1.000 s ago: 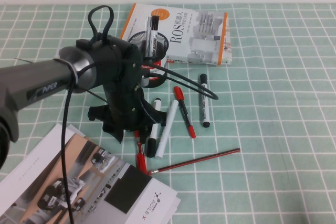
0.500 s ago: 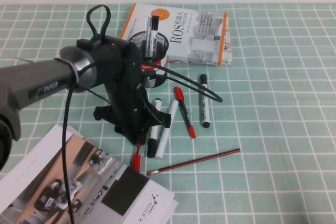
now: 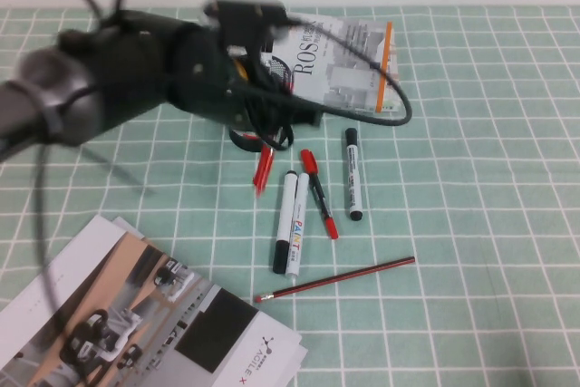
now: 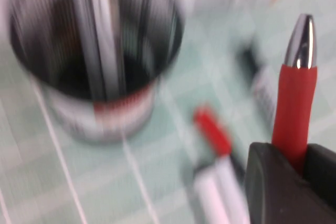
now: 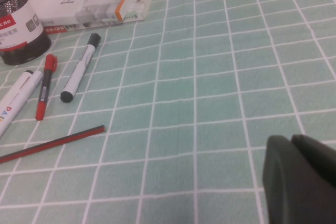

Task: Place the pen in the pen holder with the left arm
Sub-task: Place the pen onto the pen holder

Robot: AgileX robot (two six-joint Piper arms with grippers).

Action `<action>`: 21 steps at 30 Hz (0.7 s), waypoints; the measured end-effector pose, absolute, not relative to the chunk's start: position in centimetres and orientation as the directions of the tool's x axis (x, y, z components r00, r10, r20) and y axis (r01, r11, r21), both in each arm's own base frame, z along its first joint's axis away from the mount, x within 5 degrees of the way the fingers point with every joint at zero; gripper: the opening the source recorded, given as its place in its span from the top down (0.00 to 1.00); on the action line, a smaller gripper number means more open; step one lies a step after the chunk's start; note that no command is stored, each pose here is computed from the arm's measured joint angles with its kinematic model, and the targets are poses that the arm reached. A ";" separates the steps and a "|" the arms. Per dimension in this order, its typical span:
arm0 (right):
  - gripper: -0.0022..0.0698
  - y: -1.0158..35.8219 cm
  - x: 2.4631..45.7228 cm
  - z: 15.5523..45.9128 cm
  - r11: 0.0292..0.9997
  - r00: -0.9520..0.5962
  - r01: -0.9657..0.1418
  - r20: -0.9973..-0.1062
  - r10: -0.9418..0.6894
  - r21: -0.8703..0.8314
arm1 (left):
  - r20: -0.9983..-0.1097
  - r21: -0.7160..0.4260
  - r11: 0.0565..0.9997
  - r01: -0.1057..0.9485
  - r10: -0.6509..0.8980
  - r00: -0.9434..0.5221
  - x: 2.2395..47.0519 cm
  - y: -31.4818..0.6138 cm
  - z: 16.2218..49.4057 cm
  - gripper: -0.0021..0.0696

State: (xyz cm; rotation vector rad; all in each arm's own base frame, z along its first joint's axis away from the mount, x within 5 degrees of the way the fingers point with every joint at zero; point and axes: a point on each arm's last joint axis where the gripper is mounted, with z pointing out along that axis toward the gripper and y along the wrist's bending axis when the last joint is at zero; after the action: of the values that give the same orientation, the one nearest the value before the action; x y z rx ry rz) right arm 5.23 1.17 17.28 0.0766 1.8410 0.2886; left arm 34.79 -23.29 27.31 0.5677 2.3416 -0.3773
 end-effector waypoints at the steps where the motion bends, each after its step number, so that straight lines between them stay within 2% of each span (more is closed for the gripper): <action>1: 1.00 1.2 5.2 17.3 0.967 -0.288 -0.096 -0.936 0.200 0.236 | -0.733 -0.102 0.856 0.507 0.280 -0.620 34.4 -23.0 28.1 0.87; 4: 1.00 1.2 5.2 17.3 0.967 -0.288 -0.096 -0.936 0.200 0.236 | -0.849 -0.056 0.840 0.540 0.245 -0.469 33.1 -22.0 29.7 0.87; 8: 1.00 1.2 5.2 17.3 0.967 -0.288 -0.096 -0.936 0.200 0.236 | -0.956 0.000 0.838 0.545 0.159 -0.246 31.5 -20.8 29.5 0.87; 12: 1.00 1.2 5.2 17.3 0.967 -0.288 -0.096 -0.936 0.200 0.236 | -0.996 0.070 0.830 0.554 0.084 0.000 30.2 -20.0 28.4 0.87; 16: 1.00 1.2 5.2 17.3 0.967 -0.288 -0.096 -0.936 0.200 0.236 | -0.998 0.056 0.831 0.553 0.029 0.056 30.3 -20.0 28.0 0.87; 21: 1.00 1.2 5.2 17.3 0.967 -0.288 -0.096 -0.936 0.200 0.236 | -0.998 0.016 0.857 0.516 -0.018 0.062 32.6 -19.4 26.8 0.87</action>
State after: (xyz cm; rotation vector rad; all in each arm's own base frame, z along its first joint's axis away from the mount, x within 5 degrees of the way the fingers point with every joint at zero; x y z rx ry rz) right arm 5.23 1.17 17.28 0.0766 1.8410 0.2886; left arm 32.58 -19.38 26.84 0.4204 1.4641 -0.4218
